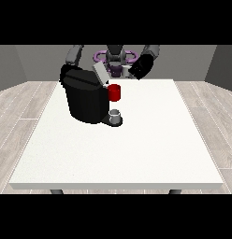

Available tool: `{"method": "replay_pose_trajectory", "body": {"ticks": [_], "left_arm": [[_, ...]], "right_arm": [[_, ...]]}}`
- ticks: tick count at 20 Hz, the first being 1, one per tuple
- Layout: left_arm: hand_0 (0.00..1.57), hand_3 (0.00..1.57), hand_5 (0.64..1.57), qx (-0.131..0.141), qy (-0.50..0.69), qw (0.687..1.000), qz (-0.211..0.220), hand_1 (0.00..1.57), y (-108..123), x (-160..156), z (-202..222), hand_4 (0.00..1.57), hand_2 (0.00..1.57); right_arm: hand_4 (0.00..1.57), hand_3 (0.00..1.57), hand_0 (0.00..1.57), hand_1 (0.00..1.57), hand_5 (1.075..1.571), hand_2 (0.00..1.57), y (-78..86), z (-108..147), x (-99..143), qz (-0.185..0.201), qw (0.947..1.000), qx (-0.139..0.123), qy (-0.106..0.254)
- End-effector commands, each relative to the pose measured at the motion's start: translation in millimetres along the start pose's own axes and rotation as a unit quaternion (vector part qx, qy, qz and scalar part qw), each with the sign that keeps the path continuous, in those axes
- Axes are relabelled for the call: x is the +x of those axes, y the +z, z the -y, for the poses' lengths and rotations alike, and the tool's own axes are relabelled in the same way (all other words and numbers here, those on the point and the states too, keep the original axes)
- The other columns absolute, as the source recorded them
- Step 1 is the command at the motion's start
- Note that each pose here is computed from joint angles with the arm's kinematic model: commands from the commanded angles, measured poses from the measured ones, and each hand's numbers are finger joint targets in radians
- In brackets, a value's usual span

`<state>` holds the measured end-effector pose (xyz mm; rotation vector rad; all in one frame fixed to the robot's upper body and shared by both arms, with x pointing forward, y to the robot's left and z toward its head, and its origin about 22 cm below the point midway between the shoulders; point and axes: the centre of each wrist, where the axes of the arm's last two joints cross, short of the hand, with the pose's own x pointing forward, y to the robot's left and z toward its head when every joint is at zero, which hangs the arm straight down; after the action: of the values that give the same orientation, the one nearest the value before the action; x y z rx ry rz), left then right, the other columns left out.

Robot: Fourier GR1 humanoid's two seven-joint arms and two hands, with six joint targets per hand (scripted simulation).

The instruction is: Insert the coffee pod into the coffee machine and close the lid

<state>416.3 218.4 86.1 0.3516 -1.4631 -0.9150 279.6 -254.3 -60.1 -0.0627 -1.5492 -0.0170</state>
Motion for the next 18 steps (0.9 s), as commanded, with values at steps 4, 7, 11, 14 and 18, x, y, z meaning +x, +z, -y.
{"method": "replay_pose_trajectory", "body": {"ticks": [4, 7, 11, 14, 18], "left_arm": [[1.46, 1.33, 1.571, 0.046, 0.007, 0.999, 0.021, 1.46, -9.5, 27.6, -15.5, 0.62, 1.45], [1.38, 1.25, 1.571, 0.045, 0.013, 0.999, 0.013, 1.38, -14.3, 45.7, -45.0, 0.6, 1.41], [1.42, 1.36, 1.571, 0.075, 0.02, 0.997, 0.015, 1.42, -9.6, 33.3, -71.3, 0.64, 1.45], [1.44, 1.33, 1.571, 0.106, 0.029, 0.994, 0.009, 1.44, -9.8, 37.1, -87.3, 0.62, 1.46], [1.46, 1.38, 1.571, 0.14, 0.029, 0.989, 0.038, 1.46, -1.4, 53.1, -132.1, 0.6, 1.46]], "right_arm": [[0.19, 0.0, 0.0, 0.0, 1.571, 0.0, -1.6, 15.5, 3.1, 0.037, 0.9992, 0.009, -0.009], [0.22, 0.0, 0.0, 0.0, 1.571, 0.0, -12.0, 24.2, 11.9, 0.043, 0.9991, 0.006, -0.004], [0.14, 0.0, 0.0, 0.0, 1.571, 0.0, -26.6, -3.8, 30.7, 0.07, 0.997, 0.018, -0.028], [0.14, 0.0, 0.0, 0.0, 1.571, 0.0, -28.6, 12.2, 43.1, 0.095, 0.9931, 0.068, -0.013], [0.0, 0.0, 0.0, 0.0, 1.571, 0.0, -28.2, 2.6, 38.1, 0.113, 0.988, 0.104, -0.018]]}}
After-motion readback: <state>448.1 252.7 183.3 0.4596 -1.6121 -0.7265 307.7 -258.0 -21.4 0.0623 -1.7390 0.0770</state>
